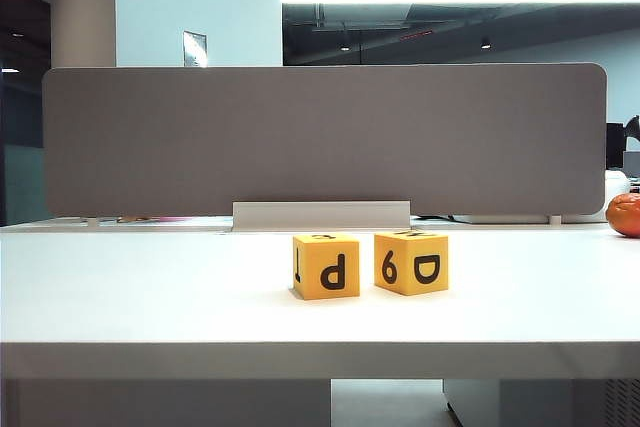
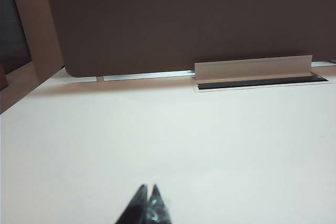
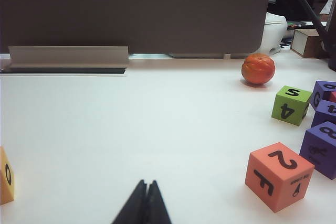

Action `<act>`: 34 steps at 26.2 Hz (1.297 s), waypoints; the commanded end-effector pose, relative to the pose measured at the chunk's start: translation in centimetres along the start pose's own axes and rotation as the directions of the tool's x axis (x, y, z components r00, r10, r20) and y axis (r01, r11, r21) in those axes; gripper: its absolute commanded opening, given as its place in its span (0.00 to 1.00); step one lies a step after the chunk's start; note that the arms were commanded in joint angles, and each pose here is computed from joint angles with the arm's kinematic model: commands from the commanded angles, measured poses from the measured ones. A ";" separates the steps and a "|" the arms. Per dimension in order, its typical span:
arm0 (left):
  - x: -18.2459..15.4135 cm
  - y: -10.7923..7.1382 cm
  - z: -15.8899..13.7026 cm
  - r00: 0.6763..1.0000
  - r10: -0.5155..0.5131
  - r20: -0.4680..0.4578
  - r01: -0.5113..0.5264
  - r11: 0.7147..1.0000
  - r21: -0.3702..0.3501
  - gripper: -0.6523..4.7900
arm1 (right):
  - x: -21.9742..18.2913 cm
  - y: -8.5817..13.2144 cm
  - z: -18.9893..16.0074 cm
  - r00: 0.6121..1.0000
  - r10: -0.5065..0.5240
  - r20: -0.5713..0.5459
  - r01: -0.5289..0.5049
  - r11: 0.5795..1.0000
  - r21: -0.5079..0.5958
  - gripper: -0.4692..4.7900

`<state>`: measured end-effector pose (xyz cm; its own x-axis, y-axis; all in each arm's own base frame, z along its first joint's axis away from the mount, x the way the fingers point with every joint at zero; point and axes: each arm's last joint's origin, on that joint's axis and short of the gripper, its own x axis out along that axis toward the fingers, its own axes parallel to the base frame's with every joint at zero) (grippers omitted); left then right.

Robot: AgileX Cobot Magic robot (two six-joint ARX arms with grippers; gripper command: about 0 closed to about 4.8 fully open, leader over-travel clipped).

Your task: Stack one letter block on top of another letter block.

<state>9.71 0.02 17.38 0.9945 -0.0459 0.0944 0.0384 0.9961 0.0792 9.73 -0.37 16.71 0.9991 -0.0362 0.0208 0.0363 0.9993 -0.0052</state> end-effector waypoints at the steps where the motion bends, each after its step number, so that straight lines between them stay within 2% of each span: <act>1: 0.0 0.0 0.2 1.000 -0.007 0.013 0.007 1.000 -0.001 0.11 | 0.0 0.0 0.0 1.000 -0.001 0.009 0.001 1.000 -0.003 0.08; 17: 0.0 0.0 0.2 1.000 -0.007 0.014 0.007 1.000 -0.001 0.11 | 0.0 0.0 0.0 1.000 0.000 0.010 0.000 1.000 -0.002 0.08; 19: 0.0 0.0 0.3 1.000 -0.006 0.021 0.006 1.000 -0.001 0.11 | 0.0 0.0 0.0 1.000 0.009 0.009 -0.010 0.999 0.030 0.08; 20: 0.0 0.0 0.3 1.000 -0.006 0.023 0.006 1.000 -0.001 0.11 | 0.0 0.1 0.0 0.999 0.034 0.009 -0.034 0.998 0.047 0.08; 22: 0.0 0.0 0.3 1.000 -0.004 0.022 0.004 1.000 -0.001 0.11 | 0.0 0.4 -0.1 0.989 0.147 0.002 -0.147 0.987 0.061 0.08; 23: 0.0 0.0 0.3 1.000 -0.003 0.022 0.003 1.000 -0.001 0.11 | -0.1 0.7 -0.1 0.973 0.230 -0.005 -0.229 0.971 0.063 0.08; 25: 0.0 0.0 0.3 1.000 -0.003 0.022 0.003 1.000 -0.001 0.11 | -0.1 0.9 -0.4 0.950 0.311 -0.029 -0.309 0.949 0.071 0.08; 32: 0.0 0.0 0.3 1.000 -0.003 0.022 0.003 1.000 -0.001 0.11 | -0.5 1.4 -1.4 0.860 0.495 -0.123 -0.480 0.867 0.135 0.08; 34: 0.0 0.0 0.3 1.000 -0.004 0.022 0.004 1.000 -0.002 0.11 | -0.5 1.5 -1.4 0.846 0.519 -0.123 -0.503 0.853 0.140 0.08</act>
<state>9.71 0.03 17.38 0.9944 -0.0459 0.0948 0.0384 0.9961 0.0788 9.32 1.09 15.25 0.8764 0.4671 -0.1170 -0.4538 0.8825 0.1237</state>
